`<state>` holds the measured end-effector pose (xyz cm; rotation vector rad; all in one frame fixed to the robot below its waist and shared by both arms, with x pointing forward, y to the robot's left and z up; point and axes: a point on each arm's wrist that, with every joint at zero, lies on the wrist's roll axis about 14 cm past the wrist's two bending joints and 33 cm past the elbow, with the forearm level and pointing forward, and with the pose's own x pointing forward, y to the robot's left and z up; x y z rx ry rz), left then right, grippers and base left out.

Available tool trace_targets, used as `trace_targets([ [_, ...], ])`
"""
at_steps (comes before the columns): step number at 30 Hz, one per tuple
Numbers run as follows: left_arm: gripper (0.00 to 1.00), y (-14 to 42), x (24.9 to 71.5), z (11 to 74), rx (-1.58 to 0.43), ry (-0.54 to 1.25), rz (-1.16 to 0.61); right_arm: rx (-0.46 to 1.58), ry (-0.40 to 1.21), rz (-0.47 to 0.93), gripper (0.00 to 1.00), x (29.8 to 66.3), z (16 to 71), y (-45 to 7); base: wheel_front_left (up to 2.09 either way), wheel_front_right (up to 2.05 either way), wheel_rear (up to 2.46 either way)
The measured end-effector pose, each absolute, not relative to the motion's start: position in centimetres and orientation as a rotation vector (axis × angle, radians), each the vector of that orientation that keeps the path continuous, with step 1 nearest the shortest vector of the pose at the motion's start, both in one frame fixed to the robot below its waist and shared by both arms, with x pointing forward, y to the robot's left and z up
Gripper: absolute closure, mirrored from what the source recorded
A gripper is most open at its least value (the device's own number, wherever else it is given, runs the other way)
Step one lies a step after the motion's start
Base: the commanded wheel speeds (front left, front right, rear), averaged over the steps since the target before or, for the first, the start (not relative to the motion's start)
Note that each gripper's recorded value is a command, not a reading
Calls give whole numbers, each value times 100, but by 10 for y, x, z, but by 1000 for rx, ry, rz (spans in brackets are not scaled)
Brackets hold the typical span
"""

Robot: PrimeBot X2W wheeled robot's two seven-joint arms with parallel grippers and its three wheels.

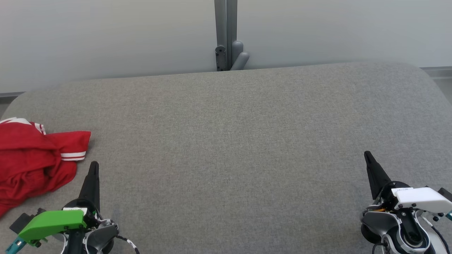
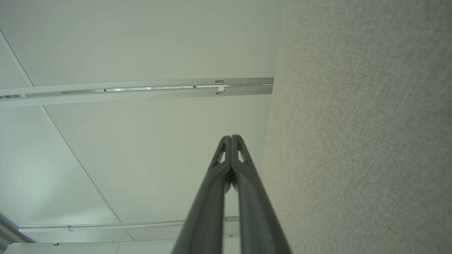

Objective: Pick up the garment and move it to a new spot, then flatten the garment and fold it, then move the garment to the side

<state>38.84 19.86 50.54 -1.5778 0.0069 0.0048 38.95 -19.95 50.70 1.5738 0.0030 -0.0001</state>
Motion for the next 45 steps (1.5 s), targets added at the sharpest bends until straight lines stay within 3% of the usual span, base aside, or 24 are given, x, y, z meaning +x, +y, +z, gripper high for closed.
trace_targets([
  [45,100,199,388,505,-1578,7,5,1574,3,0,100,390,507,-200,0,0,0],
])
